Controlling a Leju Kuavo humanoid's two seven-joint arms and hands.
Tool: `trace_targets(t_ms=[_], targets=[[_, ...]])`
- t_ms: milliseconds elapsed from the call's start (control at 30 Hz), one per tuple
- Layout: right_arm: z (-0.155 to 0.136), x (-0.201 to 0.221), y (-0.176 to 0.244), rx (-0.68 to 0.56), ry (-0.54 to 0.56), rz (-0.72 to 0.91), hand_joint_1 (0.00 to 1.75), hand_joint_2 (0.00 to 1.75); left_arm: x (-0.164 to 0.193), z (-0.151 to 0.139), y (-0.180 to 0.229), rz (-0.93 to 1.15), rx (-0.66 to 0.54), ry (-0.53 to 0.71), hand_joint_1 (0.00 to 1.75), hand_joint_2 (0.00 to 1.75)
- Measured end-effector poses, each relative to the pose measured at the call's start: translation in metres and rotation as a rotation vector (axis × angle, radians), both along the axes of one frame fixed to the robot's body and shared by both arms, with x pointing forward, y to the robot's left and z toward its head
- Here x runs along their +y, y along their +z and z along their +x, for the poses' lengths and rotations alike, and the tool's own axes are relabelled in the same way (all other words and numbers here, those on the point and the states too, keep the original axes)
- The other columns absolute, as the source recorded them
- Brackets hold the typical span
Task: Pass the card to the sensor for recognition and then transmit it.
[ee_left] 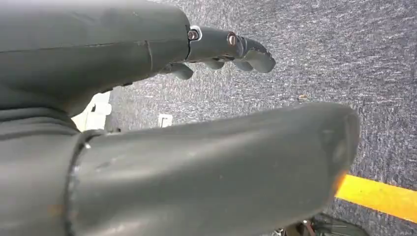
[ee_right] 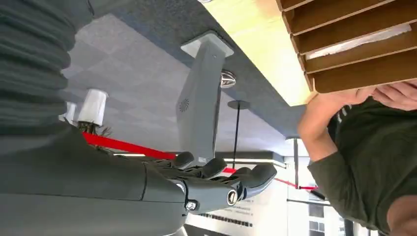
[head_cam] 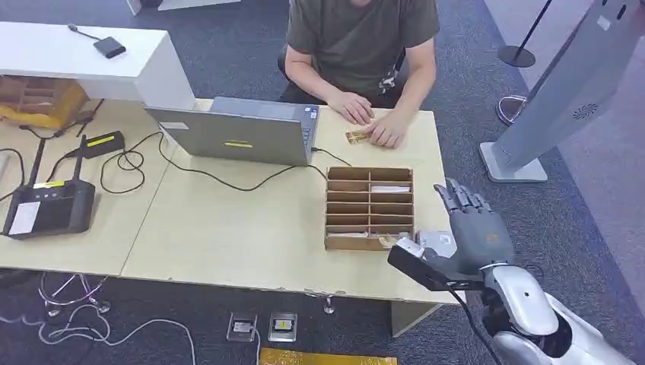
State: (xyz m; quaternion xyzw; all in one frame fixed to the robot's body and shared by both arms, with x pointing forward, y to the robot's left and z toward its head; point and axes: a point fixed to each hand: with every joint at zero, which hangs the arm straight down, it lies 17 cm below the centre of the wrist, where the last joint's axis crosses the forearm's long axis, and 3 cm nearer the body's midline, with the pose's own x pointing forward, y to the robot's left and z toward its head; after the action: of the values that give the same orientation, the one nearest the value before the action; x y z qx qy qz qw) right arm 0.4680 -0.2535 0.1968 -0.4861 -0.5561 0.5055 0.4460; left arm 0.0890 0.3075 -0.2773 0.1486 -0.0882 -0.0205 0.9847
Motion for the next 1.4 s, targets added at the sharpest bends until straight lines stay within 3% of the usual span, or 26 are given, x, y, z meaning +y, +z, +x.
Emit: trace_targets(t_ms=[433,1400], targets=[[-0.033,0.03,-0.027,-0.068,0.051,-0.025,0.0,1.75,0.0,0.003,0.001,0.005,-0.013,-0.02,0.0,0.0],[-0.051,0.068,-0.069,-0.077,0.037,0.028,0.0,1.75,0.002,0.004,0.001,0.012,-0.02,-0.002,0.0,0.0]])
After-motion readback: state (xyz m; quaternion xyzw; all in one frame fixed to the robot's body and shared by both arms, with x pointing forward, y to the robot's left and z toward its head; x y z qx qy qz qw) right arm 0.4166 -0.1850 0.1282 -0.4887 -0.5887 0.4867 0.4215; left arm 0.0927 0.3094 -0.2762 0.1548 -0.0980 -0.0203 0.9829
